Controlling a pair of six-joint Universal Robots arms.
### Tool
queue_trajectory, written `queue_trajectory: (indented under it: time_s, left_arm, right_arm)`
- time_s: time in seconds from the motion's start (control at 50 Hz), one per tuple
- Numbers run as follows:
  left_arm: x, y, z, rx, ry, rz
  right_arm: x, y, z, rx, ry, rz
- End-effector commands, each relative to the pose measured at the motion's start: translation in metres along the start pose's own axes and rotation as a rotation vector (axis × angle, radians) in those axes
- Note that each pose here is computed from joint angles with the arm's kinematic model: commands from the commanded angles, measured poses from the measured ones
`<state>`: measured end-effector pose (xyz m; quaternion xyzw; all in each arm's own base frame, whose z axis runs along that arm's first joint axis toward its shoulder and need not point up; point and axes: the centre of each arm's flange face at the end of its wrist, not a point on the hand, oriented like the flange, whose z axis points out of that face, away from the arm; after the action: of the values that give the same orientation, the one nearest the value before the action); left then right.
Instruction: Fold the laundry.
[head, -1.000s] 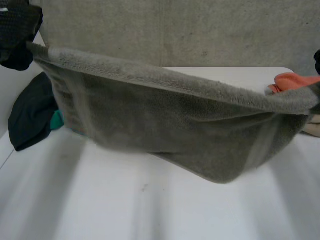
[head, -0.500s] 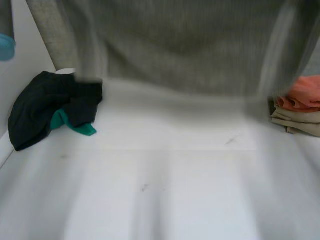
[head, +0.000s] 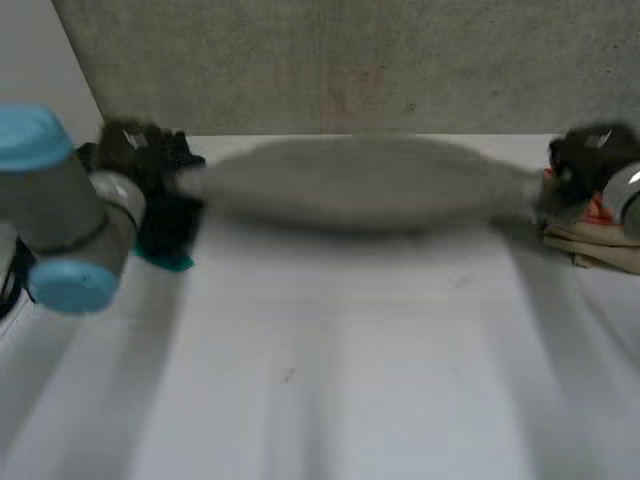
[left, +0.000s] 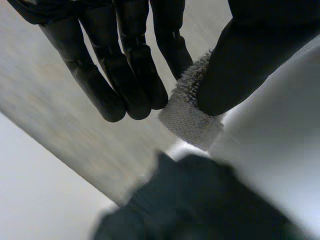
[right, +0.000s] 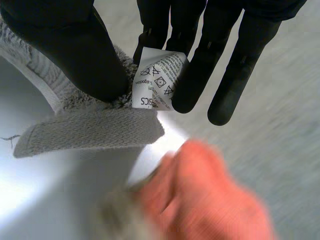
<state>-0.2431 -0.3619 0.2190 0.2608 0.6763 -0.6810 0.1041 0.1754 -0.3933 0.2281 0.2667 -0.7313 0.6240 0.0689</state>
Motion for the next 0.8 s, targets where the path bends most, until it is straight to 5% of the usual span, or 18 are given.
queue_trajectory:
  time_s: [0.02,0.22,0.34,0.58,0.8]
  left_arm:
    - [0.027,0.046,-0.033,-0.199,0.104,0.139]
    - [0.015,0.058,-0.129,-0.546,0.288,0.371]
    - [0.004,0.045,-0.147,-0.56,0.334,0.389]
    - [0.021,0.006,-0.063,-0.299,0.193,0.347]
    - [0.053,0.022,0.005,-0.322,0.087,0.335]
  right_arm:
    - [-0.027,0.046,-0.018,-0.241,-0.151,-0.107]
    - [-0.013,0.048,-0.108,-0.645,-0.397,-0.285]
    - [-0.003,0.045,-0.118,-0.605,-0.406,-0.413]
    - [-0.024,0.051,-0.039,-0.344,-0.19,-0.264]
    - [-0.024,0.062,0.017,-0.205,-0.008,-0.275]
